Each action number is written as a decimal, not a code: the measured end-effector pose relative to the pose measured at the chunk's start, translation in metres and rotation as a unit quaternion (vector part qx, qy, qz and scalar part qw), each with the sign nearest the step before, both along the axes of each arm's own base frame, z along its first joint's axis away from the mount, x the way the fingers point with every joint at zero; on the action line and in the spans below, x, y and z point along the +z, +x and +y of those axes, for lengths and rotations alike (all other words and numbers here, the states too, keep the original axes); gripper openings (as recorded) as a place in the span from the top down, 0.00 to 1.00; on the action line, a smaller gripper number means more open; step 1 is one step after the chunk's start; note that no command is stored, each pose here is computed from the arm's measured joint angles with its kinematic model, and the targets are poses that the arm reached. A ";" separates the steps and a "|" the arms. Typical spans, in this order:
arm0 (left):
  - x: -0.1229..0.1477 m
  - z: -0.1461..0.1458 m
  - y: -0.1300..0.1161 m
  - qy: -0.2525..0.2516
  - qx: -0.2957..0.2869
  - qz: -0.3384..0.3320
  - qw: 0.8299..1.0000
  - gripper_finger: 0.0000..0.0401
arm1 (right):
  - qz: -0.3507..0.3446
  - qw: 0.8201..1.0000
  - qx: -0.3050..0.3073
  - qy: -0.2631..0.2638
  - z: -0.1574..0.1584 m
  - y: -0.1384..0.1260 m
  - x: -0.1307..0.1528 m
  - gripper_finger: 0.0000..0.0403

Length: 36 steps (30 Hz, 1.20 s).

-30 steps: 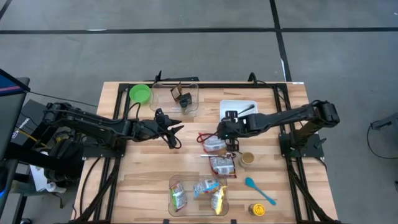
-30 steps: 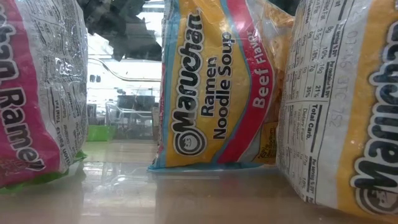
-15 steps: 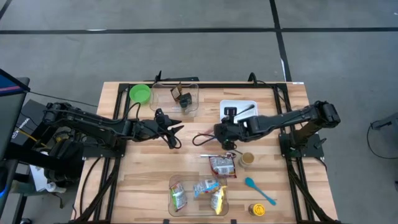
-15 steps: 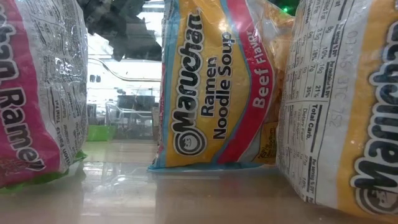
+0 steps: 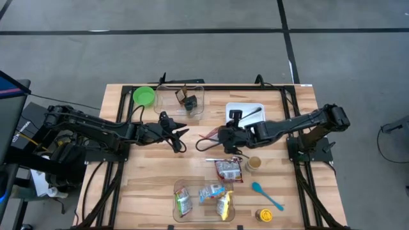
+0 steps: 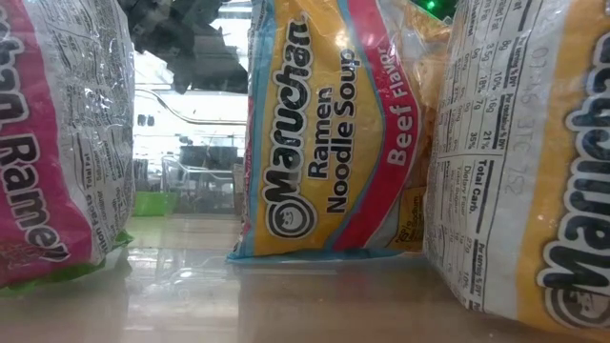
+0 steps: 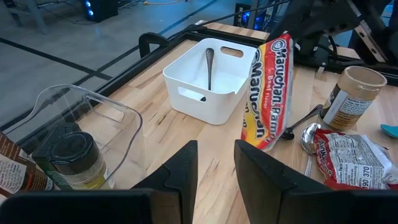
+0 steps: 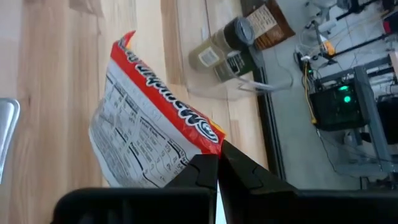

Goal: Pick & Place Food Item
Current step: Put the orange noodle pack into the bottom transparent bin

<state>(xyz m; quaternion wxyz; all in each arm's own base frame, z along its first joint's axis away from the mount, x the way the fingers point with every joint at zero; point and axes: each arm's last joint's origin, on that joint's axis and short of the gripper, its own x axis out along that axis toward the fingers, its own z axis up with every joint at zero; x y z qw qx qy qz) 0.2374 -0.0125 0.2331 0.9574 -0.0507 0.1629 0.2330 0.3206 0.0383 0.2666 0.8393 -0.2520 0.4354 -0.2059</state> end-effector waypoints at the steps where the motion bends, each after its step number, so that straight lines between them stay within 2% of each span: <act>1: 0.000 0.000 0.000 0.000 0.000 0.000 1.000 0.75 | -0.003 1.000 0.003 -0.002 0.000 0.001 0.001 1.00; 7: -0.003 -0.001 0.003 -0.004 -0.012 0.006 1.000 0.75 | -0.032 0.999 0.017 -0.005 0.003 0.006 0.005 1.00; 17: -0.014 -0.006 0.018 0.004 -0.087 0.012 0.996 0.75 | -0.061 0.998 0.017 0.000 0.004 0.010 0.009 1.00; 23: -0.019 -0.007 0.021 0.010 -0.094 0.021 0.995 0.74 | -0.060 0.998 0.017 0.000 0.004 0.010 0.008 1.00; 36: -0.020 -0.007 0.021 0.018 -0.097 0.033 0.995 0.48 | -0.063 0.998 0.017 0.001 0.004 0.010 0.009 1.00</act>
